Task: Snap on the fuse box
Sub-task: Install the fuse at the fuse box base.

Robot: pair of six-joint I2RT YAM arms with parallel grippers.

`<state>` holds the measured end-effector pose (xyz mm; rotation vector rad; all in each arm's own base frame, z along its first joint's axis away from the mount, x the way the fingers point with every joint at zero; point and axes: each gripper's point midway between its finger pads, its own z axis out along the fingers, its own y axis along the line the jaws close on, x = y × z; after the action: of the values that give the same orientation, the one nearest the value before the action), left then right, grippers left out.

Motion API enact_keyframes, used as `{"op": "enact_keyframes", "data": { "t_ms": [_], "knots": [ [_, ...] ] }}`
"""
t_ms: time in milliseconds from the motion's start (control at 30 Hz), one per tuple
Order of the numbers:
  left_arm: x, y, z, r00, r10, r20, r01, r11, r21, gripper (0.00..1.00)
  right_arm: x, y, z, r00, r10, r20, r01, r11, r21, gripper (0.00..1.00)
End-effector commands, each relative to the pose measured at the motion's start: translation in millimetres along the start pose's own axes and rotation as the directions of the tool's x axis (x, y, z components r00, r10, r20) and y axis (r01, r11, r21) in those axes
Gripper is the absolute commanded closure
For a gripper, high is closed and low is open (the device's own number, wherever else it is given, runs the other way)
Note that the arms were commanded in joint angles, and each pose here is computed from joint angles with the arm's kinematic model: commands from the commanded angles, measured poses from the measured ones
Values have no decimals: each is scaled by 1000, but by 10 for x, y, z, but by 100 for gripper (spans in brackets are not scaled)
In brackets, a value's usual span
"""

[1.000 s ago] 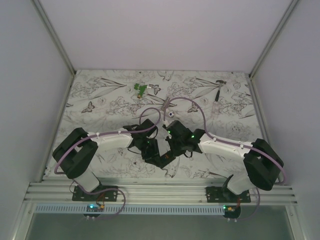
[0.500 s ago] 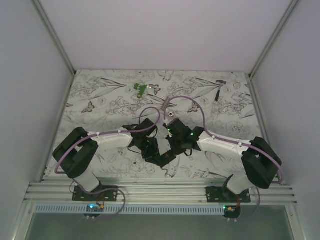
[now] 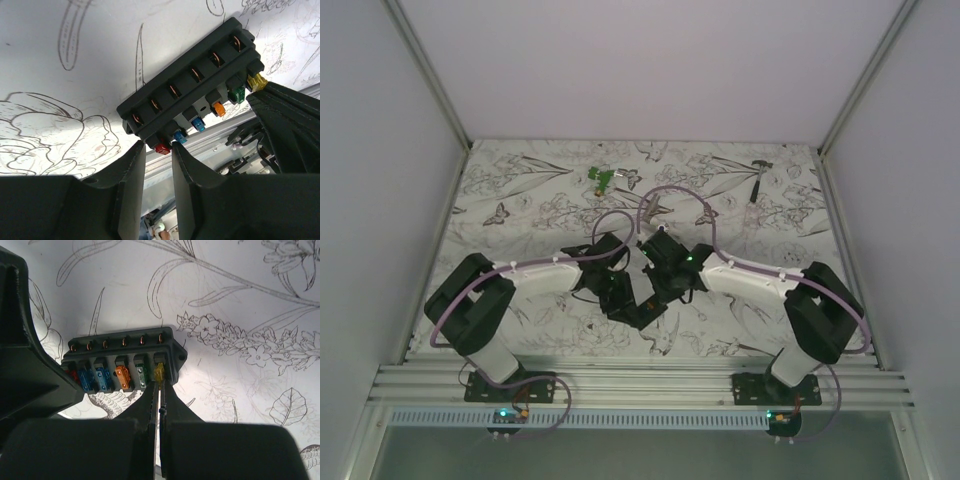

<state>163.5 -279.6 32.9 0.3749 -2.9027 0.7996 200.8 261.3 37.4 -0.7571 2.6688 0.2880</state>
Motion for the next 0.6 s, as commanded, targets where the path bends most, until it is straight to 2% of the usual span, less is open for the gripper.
{"op": "enact_keyframes", "data": {
  "t_ms": [0, 100, 267, 567],
  "knots": [
    [-53, 600, 84, 999, -41, 25, 45, 978, -204, 71, 873, -447, 340, 947, -36, -320, 103, 975, 195, 100],
    [-118, 654, 63, 998, -45, 32, 51, 976, -211, 71, 750, -400, 328, 955, -49, -294, 111, 974, 197, 100],
    [-208, 665, 13, 998, -35, 43, 43, 979, -201, 71, 323, -83, 142, 989, -57, -138, 69, 994, 88, 98],
    [-224, 535, -101, 999, 9, 53, 0, 987, -158, 68, -157, 61, -134, 998, 28, 52, -31, 998, 58, 85]
  ]
}}
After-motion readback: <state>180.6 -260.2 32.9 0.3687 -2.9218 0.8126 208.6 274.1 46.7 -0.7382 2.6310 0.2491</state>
